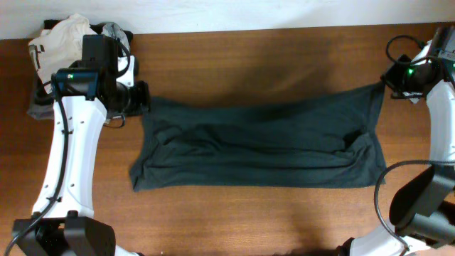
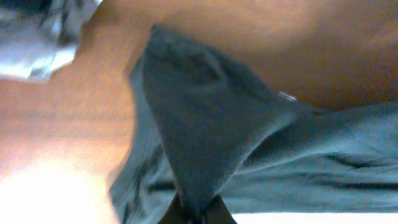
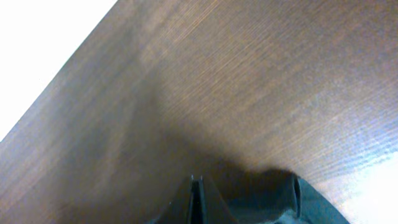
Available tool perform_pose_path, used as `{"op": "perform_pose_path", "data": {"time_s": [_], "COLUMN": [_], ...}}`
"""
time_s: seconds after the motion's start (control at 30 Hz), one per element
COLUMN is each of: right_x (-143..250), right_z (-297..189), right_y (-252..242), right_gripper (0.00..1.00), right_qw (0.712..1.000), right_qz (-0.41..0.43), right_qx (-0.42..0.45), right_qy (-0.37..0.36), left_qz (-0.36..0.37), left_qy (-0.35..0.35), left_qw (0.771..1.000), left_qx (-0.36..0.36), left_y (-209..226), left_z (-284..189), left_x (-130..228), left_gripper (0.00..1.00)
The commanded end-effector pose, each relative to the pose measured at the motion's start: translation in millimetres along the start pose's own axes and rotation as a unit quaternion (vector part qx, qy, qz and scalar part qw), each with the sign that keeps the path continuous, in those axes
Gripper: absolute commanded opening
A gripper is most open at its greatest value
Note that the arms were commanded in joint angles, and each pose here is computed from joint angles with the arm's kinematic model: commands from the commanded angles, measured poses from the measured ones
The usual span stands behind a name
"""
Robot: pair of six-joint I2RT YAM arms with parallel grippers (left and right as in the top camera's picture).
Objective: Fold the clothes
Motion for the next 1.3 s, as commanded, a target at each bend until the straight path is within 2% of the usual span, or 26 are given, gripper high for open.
{"op": "perform_pose_path", "data": {"time_s": [0.0, 0.1, 0.3, 0.43, 0.57, 0.63, 0.67, 0.7, 0.73, 0.77, 0.83, 0.87, 0.9, 0.93, 0.97, 1.0, 1.07, 1.17, 1.2, 1.27], "right_x": [7, 28, 52, 58, 69, 80, 87, 93, 103, 112, 123, 125, 125, 123, 122, 121, 121, 130, 134, 143], "right_z": [-30, -35, -42, -48, -47, -43, -39, -35, -28, -22, -14, -13, -13, -13, -12, -9, -2, 14, 20, 34], "right_y": [2, -6, -15, -30, -36, -44, -48, -51, -56, -60, -65, -67, -66, -65, -61, -54, -35, -10, -5, 7], "right_gripper": [0.04, 0.04, 0.04, 0.04, 0.04, 0.04, 0.07, 0.1, 0.19, 0.27, 0.44, 0.52, 0.6, 0.62, 0.62, 0.61, 0.51, 0.15, 0.04, 0.04], "right_qw": [1.0, 0.997, 0.989, 0.979, 0.972, 0.964, 0.96, 0.956, 0.951, 0.948, 0.943, 0.942, 0.942, 0.944, 0.948, 0.954, 0.961, 0.958, 0.956, 0.956], "right_qz": [-0.004, 0.003, 0.01, 0.009, 0.011, 0.011, 0.011, 0.012, 0.014, 0.017, 0.019, 0.02, 0.02, 0.021, 0.025, 0.013, -0.033, -0.091, -0.102, -0.117], "right_qx": [0.012, 0.035, 0.069, 0.147, 0.167, 0.188, 0.193, 0.197, 0.202, 0.201, 0.203, 0.204, 0.203, 0.197, 0.18, 0.139, 0.055, 0.026, 0.023, 0.018], "right_qy": [0.004, 0.063, 0.132, 0.138, 0.166, 0.19, 0.204, 0.216, 0.234, 0.247, 0.263, 0.266, 0.265, 0.263, 0.261, 0.267, 0.267, 0.269, 0.273, 0.267], "left_qz": [-0.028, -0.039, -0.051, -0.054, -0.05, -0.05, -0.05, -0.05, -0.05, -0.05, -0.051, -0.051, -0.051, -0.051, -0.055, -0.059, -0.032, 0.011, 0.017, 0.023], "left_qy": [0.004, 0.065, 0.179, 0.214, 0.205, 0.208, 0.209, 0.21, 0.211, 0.213, 0.216, 0.218, 0.217, 0.211, 0.196, 0.183, 0.156, 0.136, 0.14, 0.164], "left_qw": [0.999, 0.996, 0.981, 0.973, 0.973, 0.973, 0.972, 0.972, 0.972, 0.972, 0.971, 0.97, 0.971, 0.972, 0.978, 0.981, 0.985, 0.989, 0.988, 0.984], "left_qx": [-0.045, -0.051, -0.06, -0.067, -0.089, -0.09, -0.09, -0.09, -0.09, -0.09, -0.091, -0.091, -0.091, -0.087, -0.051, 0.002, 0.061, 0.063, 0.064, 0.061], "left_y": [10, 13, 24, 27, 32, 32, 32, 32, 32, 32, 32, 32, 32, 31, 25, 14, -5, -27, -32, -36], "left_z": [-9, 3, 53, 56, 56, 56, 56, 56, 56, 55, 55, 55, 55, 56, 59, 62, 66, 78, 85, 108], "left_x": [6, 24, 76, 90, 88, 89, 89, 90, 90, 90, 91, 92, 92, 90, 84, 79, 69, 65, 65, 67], "left_gripper": [0.04, 0.04, 0.04, 0.04, 0.04, 0.08, 0.15, 0.16, 0.18, 0.25, 0.49, 0.58, 0.61, 0.61, 0.6, 0.53, 0.45, 0.24, 0.2, 0.11]}}
Point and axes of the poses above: each gripper's point midway between its finger pads, its own z axis out along the fingers, its own y axis along the line the jaws close on, x = y × z, the point moved 8 cm from there along -z, back along the fingers, and after that the axes turned 1 degree about -z, right-handed, at the moved point
